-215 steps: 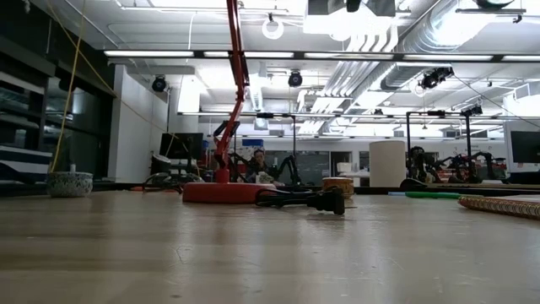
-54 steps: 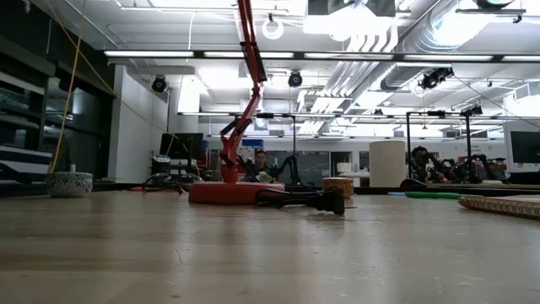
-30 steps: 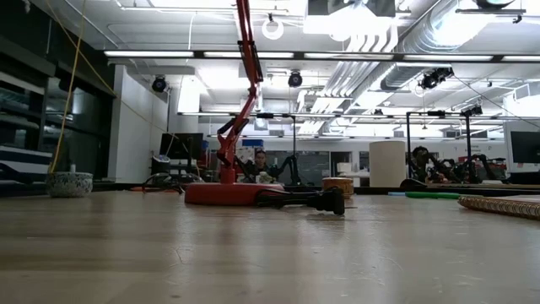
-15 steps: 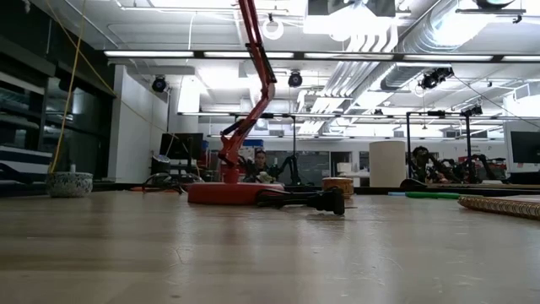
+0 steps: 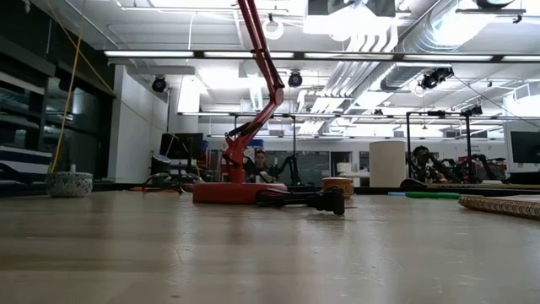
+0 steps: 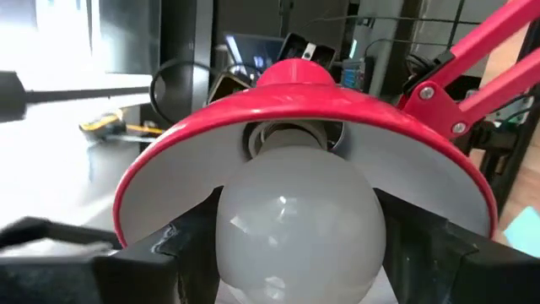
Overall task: Screw lightbulb
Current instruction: Insert the lightbulb into the lamp
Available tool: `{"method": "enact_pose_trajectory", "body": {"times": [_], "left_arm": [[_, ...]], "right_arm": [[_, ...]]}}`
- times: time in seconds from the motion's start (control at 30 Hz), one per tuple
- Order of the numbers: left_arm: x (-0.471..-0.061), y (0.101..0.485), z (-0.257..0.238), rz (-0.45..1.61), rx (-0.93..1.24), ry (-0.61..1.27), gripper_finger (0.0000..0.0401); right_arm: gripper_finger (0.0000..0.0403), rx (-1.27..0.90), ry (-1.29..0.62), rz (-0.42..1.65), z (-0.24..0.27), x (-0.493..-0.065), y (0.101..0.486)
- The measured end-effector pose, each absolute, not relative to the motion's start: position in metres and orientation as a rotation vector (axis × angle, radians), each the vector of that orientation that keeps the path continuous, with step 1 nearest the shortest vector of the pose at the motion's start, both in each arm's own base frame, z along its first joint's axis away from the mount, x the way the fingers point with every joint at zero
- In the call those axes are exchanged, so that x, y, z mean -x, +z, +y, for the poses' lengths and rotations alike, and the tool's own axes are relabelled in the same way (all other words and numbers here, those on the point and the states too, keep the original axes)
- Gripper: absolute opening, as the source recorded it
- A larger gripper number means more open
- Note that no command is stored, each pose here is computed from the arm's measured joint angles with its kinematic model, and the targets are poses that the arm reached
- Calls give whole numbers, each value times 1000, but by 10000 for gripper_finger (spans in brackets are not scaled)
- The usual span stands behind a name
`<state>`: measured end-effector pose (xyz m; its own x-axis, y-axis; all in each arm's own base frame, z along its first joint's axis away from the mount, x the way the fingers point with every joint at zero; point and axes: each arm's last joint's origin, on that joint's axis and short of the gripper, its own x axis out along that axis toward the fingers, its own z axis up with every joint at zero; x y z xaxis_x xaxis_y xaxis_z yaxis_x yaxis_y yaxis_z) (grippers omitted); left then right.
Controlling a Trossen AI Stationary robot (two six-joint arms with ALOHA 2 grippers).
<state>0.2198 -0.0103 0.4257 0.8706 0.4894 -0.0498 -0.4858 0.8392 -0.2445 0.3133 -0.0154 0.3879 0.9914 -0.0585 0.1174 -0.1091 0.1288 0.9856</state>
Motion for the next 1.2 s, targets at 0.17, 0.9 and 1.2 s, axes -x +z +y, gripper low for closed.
{"method": "enact_pose_trajectory", "body": {"times": [0.17, 0.9, 1.2], "left_arm": [[-221, 426, -10, -23, 250, 543, 0], [-221, 427, -10, -54, 291, 545, 0], [-221, 429, -10, -68, 298, 540, 0]], "right_arm": [[254, -1481, 35, -153, -13, -313, 389], [255, -1466, 40, -150, -5, -313, 389], [280, -1459, 42, -153, -5, -313, 389]]}}
